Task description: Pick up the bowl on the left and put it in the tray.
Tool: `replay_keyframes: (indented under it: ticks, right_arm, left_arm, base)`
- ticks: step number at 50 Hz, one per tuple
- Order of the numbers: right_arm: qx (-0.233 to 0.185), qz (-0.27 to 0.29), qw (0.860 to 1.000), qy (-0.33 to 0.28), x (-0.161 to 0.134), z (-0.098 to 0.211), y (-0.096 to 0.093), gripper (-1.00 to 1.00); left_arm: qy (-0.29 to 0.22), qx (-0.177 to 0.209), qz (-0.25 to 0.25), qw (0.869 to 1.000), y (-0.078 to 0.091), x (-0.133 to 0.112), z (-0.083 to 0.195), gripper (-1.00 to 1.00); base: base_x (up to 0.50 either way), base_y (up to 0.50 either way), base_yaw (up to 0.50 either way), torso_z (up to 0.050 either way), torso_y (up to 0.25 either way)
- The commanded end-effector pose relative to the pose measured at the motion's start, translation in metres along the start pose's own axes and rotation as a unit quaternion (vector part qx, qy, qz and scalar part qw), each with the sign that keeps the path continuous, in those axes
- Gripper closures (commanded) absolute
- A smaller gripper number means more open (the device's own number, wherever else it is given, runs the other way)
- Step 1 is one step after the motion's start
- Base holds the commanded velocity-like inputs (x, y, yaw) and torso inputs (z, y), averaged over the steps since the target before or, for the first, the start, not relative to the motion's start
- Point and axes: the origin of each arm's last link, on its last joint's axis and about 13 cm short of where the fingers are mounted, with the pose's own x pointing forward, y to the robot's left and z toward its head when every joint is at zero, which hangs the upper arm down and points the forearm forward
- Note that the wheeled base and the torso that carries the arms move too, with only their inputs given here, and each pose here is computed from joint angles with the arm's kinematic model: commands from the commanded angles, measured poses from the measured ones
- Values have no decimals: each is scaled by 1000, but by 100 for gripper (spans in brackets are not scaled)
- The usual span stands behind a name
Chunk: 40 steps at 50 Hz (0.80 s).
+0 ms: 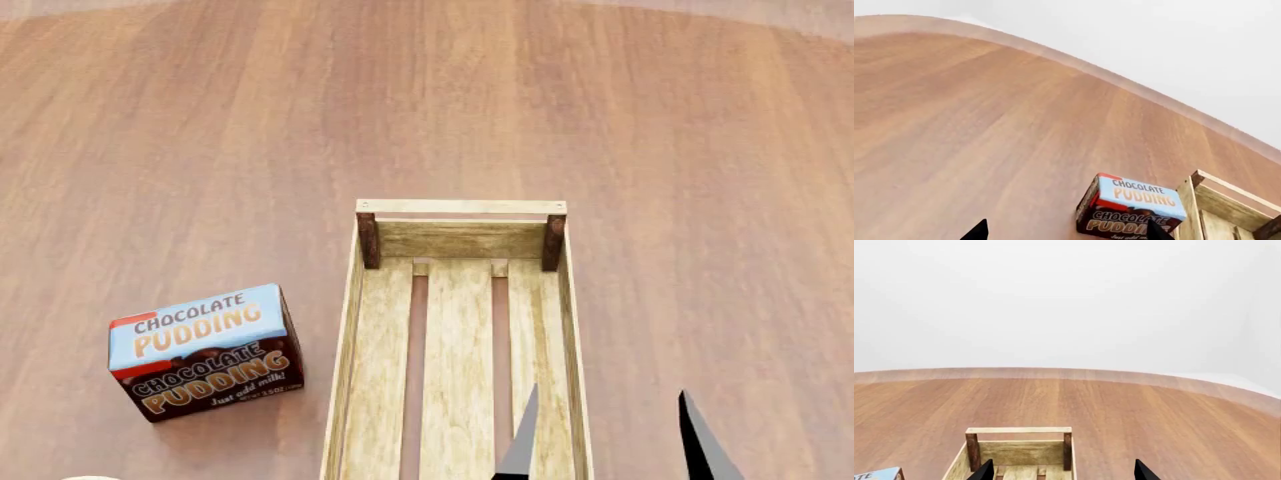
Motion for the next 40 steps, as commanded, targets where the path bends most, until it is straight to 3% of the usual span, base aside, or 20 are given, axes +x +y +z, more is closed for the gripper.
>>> replay_keyframes:
  ticks: [1,12,18,40]
  right_arm:
    - [-2,1,1000,-7,0,0,-1,-100]
    - [-2,0,1000,-7,1,0,-1,-100]
    - [-2,0,1000,-6,0,0,-1,-100]
    - [-2,1,1000,-5,0,0,-1,-100]
  left_arm:
    - [47,-37,-2,998,2,-4,-1,-100]
    - [62,-42,3,997,2,-2,-2,-100]
    - [61,-18,19,998,4,2,-6,-100]
    - [85,6,56,995,17,13,-22,-100]
  base:
    - [0,0,0,0,0]
    - [0,0,0,0,0]
    - [0,0,0,0,0]
    - [0,0,0,0,0]
